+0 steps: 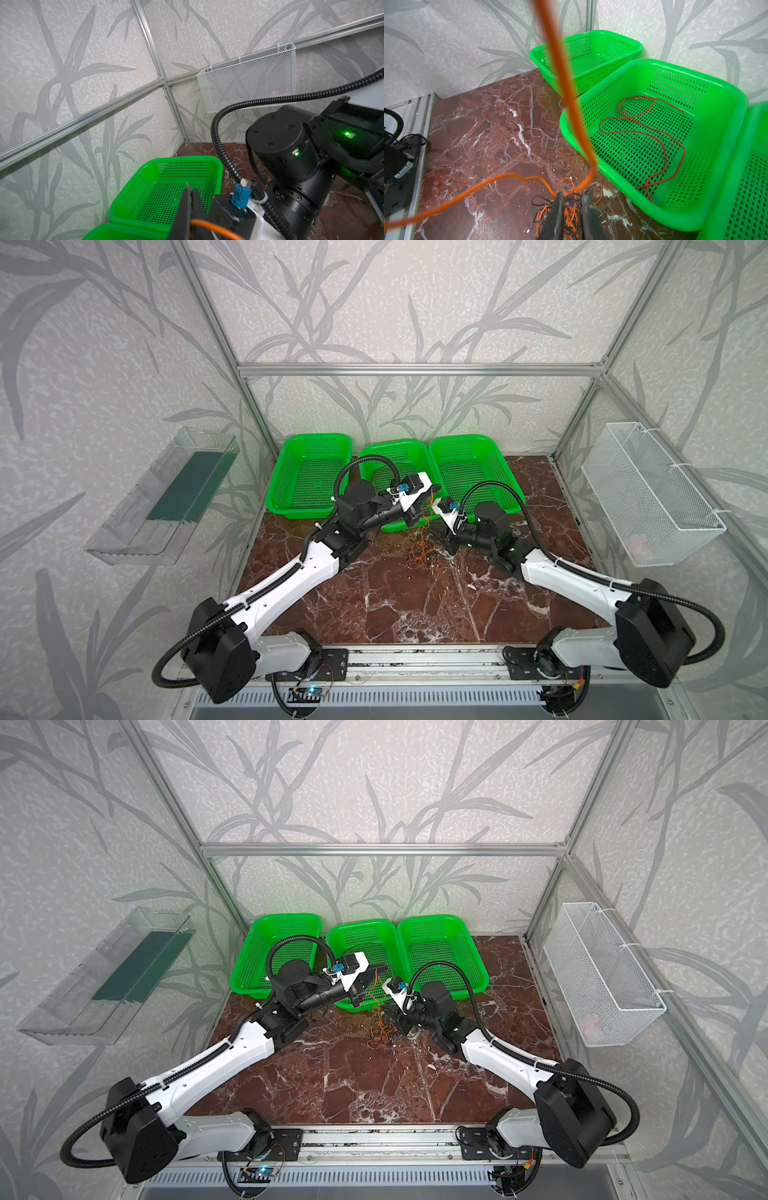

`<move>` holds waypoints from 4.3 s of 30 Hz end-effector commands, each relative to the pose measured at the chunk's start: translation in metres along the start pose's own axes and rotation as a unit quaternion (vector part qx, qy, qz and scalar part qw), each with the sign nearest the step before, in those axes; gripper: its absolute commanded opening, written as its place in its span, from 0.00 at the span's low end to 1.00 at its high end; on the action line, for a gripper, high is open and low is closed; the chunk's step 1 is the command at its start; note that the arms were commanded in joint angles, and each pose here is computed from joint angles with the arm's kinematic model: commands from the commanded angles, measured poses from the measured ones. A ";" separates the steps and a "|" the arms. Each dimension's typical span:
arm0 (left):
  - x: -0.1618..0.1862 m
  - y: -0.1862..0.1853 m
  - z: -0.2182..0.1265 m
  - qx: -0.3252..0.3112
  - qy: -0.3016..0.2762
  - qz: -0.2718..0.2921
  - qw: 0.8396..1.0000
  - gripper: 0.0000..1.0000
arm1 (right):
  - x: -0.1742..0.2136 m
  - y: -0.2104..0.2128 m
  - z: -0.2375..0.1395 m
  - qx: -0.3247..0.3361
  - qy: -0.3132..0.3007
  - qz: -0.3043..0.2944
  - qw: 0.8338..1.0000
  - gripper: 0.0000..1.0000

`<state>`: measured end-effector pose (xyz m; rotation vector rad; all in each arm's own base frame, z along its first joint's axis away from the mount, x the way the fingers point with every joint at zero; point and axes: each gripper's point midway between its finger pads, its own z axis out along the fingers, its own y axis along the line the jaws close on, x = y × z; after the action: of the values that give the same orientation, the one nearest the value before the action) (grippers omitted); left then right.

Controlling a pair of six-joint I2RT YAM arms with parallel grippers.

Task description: Untangle the cables

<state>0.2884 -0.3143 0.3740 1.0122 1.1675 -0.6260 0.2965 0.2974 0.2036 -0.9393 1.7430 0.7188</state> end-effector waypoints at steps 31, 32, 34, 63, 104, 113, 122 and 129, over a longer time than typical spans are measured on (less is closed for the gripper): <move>0.088 -0.010 -0.081 -0.105 0.030 -0.084 0.991 0.09 | -0.070 -0.027 -0.076 0.141 0.040 -0.138 0.980 0.00; 0.090 -0.012 -0.082 -0.105 0.031 -0.086 0.990 0.12 | -0.070 -0.025 -0.075 0.135 0.044 -0.139 0.980 0.00; 0.092 -0.014 -0.085 -0.104 0.033 -0.090 0.990 0.22 | -0.064 -0.027 -0.072 0.133 0.059 -0.136 0.980 0.00; 0.142 -0.092 -0.101 0.012 0.115 -0.139 0.984 0.82 | -0.083 -0.024 -0.078 0.138 0.006 -0.084 0.987 0.00; 0.094 -0.002 -0.133 -0.154 0.248 0.079 0.953 0.00 | -0.029 -0.092 -0.107 0.278 0.040 -0.016 0.960 0.00; 0.099 0.032 -0.157 -0.231 0.312 0.142 0.910 0.01 | -0.022 -0.102 -0.128 0.309 0.050 -0.022 0.949 0.00; 0.119 0.054 -0.173 -0.273 0.342 0.121 0.891 0.16 | -0.031 -0.093 -0.133 0.282 0.025 -0.029 0.959 0.00; 0.118 0.048 -0.146 -0.251 0.280 0.051 0.925 0.23 | -0.038 -0.056 -0.110 0.157 0.007 -0.037 0.987 0.00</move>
<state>0.2971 -0.1409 0.2661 0.8498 1.6673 0.1739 0.3079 0.1741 0.2673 -0.7203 1.7932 0.2802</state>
